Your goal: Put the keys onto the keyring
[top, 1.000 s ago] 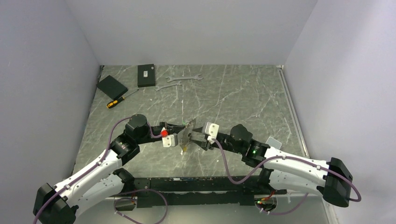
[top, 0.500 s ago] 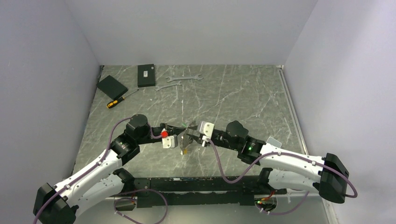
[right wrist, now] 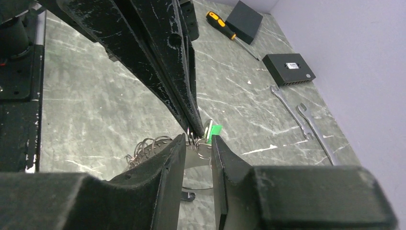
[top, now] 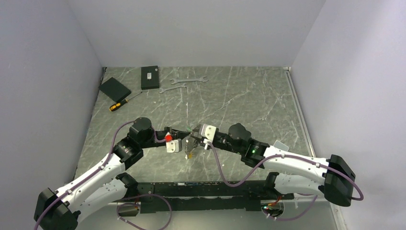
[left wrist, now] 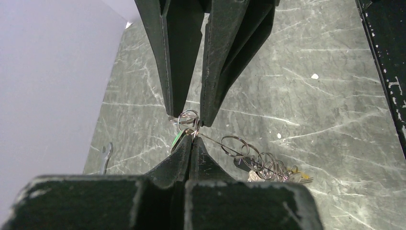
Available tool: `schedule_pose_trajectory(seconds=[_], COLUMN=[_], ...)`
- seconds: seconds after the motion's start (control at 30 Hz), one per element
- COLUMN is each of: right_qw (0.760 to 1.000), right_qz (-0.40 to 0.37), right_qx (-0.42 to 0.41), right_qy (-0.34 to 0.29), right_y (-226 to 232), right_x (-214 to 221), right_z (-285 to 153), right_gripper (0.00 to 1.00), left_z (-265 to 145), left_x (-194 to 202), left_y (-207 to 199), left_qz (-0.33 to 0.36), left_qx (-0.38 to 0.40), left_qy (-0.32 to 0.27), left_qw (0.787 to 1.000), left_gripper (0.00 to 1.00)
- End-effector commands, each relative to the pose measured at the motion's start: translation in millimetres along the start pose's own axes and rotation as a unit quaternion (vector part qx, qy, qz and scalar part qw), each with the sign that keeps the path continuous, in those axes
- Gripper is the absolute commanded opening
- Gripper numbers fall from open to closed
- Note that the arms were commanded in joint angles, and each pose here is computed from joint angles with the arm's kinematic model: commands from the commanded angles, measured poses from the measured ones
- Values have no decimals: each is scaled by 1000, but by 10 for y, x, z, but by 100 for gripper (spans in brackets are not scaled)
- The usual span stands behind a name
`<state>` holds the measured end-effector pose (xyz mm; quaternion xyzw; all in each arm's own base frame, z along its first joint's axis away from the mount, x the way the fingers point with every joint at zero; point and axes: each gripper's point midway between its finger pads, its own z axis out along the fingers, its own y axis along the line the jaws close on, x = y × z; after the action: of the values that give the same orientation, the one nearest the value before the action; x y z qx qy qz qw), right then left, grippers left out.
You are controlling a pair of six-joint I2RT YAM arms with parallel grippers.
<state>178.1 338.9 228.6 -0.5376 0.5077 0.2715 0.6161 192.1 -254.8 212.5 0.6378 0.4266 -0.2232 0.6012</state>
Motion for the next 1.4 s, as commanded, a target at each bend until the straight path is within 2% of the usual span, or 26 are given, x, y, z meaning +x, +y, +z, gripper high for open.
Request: schedule_pose_trajectory(seconds=[0.0, 0.13, 0.43, 0.7, 0.97, 1.1, 1.3, 1.37], right_qw=[999, 999, 999, 1000, 999, 999, 999, 999], right_qz=[-20, -23, -27, -27, -32, -35, -35, -31], right_qx=[25, 24, 14, 9, 8, 7, 7, 5], right_qy=[-26, -27, -16, -3, 8, 13, 7, 4], right_y=[-164, -169, -140, -113, -104, -88, -100, -91], right_x=[-247, -263, -224, -169, -131, -102, -156, -183], right_z=[34, 40, 60, 82, 96, 106, 114, 118], right_gripper=[29, 24, 25, 30, 27, 22, 2, 0], left_z=[-23, -21, -21, -22, -24, -27, -23, -20], left_x=[-259, -259, -261, -250, -256, -257, -254, -251], left_y=[151, 145, 149, 146, 150, 150, 144, 140], left_qz=[30, 29, 28, 28, 29, 29, 29, 28], left_qx=[-11, -9, -10, -10, -11, -11, -9, -6], left_qy=[-34, -35, -35, -33, -33, -33, -33, -32], left_qw=[999, 999, 999, 999, 999, 999, 999, 999], left_gripper=[0, 0, 0, 0, 0, 0, 0, 0])
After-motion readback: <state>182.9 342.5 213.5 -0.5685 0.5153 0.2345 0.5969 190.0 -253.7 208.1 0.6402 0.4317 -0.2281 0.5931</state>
